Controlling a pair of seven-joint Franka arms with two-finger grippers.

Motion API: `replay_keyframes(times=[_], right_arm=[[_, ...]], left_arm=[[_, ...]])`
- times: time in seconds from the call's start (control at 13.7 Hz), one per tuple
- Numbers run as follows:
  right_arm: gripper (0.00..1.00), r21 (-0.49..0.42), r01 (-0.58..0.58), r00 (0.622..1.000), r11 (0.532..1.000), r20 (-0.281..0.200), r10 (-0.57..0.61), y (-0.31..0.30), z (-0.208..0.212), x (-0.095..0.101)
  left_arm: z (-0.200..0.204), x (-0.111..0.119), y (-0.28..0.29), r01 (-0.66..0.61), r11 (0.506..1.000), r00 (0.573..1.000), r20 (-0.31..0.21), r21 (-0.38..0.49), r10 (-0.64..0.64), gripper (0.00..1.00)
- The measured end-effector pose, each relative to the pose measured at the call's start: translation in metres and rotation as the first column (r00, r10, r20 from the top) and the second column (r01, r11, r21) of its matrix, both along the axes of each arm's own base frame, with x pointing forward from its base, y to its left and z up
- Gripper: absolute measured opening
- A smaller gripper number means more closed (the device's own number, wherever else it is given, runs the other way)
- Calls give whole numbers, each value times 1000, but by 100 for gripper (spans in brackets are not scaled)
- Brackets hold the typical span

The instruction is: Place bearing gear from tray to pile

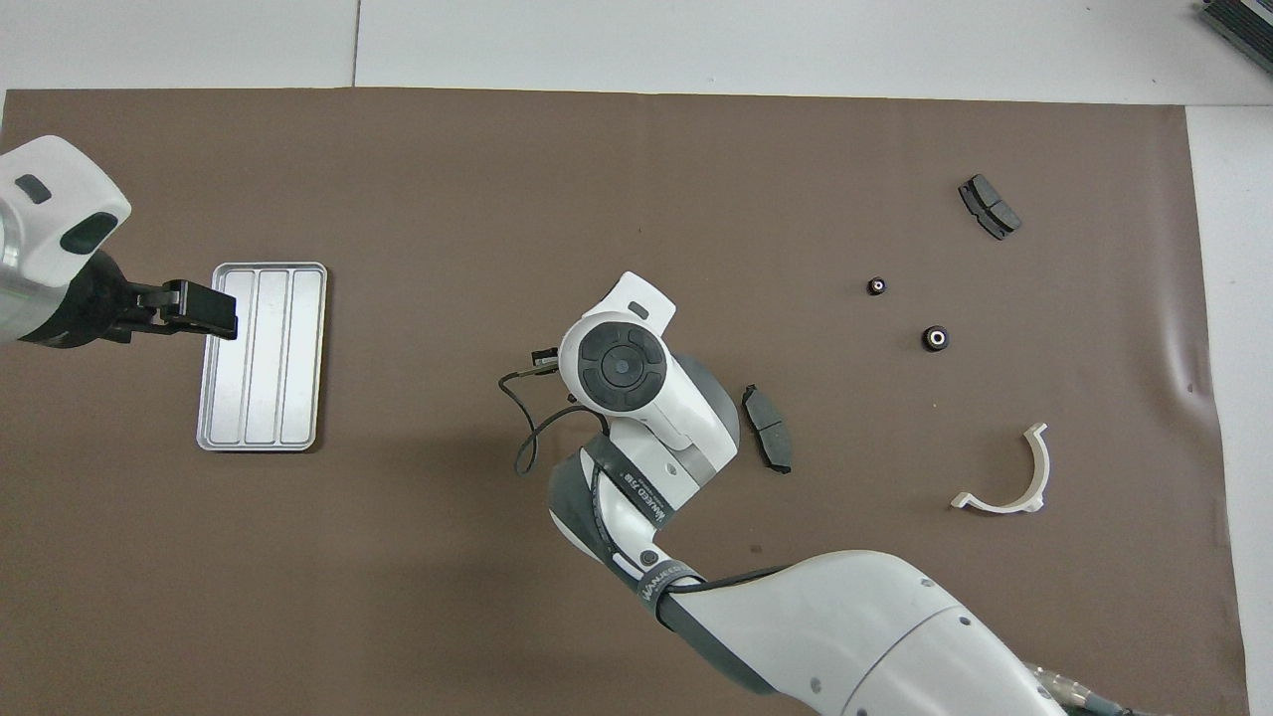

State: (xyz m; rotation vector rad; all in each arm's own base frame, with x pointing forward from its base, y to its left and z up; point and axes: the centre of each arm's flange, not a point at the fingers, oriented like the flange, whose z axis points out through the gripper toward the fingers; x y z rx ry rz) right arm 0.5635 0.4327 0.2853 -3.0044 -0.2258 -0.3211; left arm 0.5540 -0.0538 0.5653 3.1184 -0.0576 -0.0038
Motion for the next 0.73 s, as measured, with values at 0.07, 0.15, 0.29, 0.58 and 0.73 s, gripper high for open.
replay_keyframes(times=[0.07,0.15,0.29,0.58,0.73], right_arm=[[41,-1,-1,1000,1000,1,1,0,0,0],[38,1,-1,1000,1000,3,1,0,3,0],[35,-1,-5,1000,1000,5,5,1,3,-1],[35,-7,-3,1000,1000,26,3,-4,9,7],[35,-7,22,999,1000,43,-22,-19,21,20]], left_arm=[[-1,0,0,1,1000,1000,-3,0,-1,100],[-2,0,0,3,1000,1000,-5,0,-3,100],[-3,-1,0,8,1000,1000,-6,0,-8,100],[-3,0,0,34,999,999,-4,0,-34,100],[-3,0,2,54,999,999,-3,0,-54,100]])
